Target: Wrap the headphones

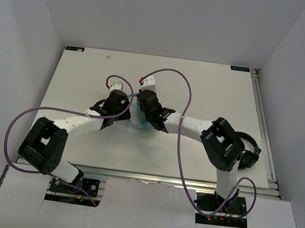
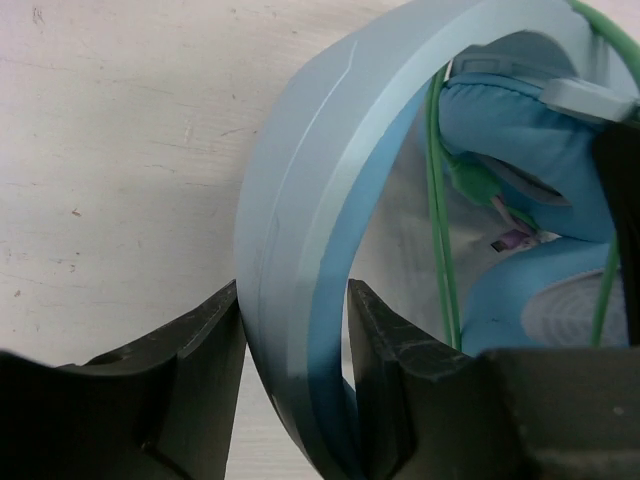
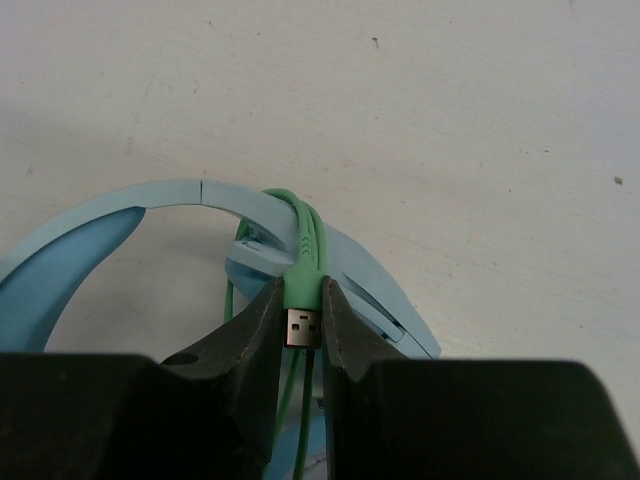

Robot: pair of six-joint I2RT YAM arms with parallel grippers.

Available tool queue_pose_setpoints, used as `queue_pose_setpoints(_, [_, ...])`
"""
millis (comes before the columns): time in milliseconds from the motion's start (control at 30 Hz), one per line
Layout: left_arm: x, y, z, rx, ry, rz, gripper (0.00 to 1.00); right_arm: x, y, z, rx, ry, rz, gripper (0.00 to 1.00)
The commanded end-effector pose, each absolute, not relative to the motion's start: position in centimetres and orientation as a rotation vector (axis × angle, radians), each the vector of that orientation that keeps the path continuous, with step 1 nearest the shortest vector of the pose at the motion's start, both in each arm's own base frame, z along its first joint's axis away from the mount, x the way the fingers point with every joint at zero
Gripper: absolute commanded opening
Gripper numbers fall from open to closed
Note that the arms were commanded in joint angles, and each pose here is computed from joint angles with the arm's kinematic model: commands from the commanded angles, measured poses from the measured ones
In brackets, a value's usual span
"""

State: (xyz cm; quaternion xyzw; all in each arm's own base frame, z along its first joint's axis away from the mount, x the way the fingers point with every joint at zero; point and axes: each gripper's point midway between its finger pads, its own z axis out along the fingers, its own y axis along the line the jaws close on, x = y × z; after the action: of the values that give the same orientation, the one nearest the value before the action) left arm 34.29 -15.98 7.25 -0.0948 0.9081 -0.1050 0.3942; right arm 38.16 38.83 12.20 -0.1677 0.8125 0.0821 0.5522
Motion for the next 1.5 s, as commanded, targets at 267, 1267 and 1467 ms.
queue_pose_setpoints(267, [34.6, -16.9, 13.0, -0.223, 2.147, -0.378, 0.71, 35.0, 40.9, 9.2, -0.525, 1.942, 0.161, 0.12])
queue_pose_setpoints(1267, [38.5, -17.8, 17.2, -0.106, 2.061, -0.354, 0.66, 32.7, 40.9, 10.2, -0.522, 1.854, 0.094, 0.23])
queue_pose_setpoints(1467, [38.9, -19.7, 16.3, -0.041, 2.080, -0.430, 0.64, 32.6, 40.5, 10.6, -0.510, 1.836, 0.098, 0.25])
